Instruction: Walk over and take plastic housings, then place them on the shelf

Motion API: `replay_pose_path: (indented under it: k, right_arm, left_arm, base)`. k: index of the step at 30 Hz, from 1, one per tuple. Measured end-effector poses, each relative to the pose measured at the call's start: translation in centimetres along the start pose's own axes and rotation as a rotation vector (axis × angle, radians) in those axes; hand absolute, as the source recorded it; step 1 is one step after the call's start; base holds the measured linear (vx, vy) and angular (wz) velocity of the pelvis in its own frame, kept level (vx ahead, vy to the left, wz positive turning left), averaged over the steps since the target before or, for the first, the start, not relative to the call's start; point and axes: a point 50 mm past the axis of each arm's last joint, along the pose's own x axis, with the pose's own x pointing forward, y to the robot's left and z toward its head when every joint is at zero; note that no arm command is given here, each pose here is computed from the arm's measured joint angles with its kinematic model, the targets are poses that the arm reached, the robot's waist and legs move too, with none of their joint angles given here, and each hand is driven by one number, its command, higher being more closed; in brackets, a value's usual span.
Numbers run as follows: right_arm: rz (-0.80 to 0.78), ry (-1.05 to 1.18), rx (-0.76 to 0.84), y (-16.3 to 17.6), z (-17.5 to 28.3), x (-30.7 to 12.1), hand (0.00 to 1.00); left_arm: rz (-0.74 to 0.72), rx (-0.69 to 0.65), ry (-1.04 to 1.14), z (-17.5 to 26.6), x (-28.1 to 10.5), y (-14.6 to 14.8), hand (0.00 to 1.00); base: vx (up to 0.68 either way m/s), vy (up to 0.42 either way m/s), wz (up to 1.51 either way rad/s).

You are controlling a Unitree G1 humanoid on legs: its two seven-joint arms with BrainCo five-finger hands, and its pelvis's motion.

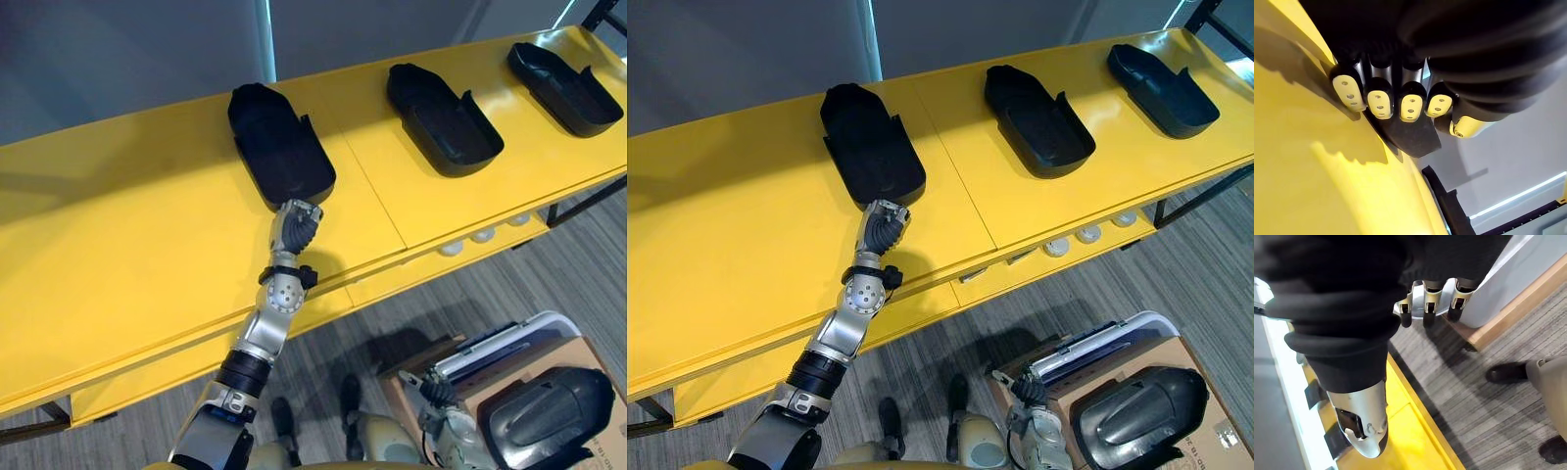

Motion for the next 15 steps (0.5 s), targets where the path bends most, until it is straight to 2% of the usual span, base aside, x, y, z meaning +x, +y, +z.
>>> replay_pose_path:
  k: [3,8,11,15]
  right_arm:
    - [-0.009,-0.001,0.007,-0.2,0.0,0.0,0.00]
    - [-0.016,0.011,0.003,-0.6,-0.3,-0.1,0.00]
    - [-0.027,0.022,-0.007,-1.2,-0.6,-0.3,0.00]
    - [-0.041,0.065,-0.026,-2.0,-1.5,-0.4,0.00]
  left_arm:
    - [0.004,-0.032,-0.002,0.2,-0.1,0.1,1.00]
    - [0.054,-0.155,-0.141,3.1,-1.5,2.3,1.00]
    - [0.096,-0.250,-0.313,5.9,-3.2,5.0,1.00]
    - [0.285,-0.313,-0.442,7.0,-5.9,10.4,1.00]
  base:
    - [0.02,0.001,0.06]
    - [0.02,0.009,0.10]
    - [0.01,0.014,0.23]
    - [0.00,0.015,0.26]
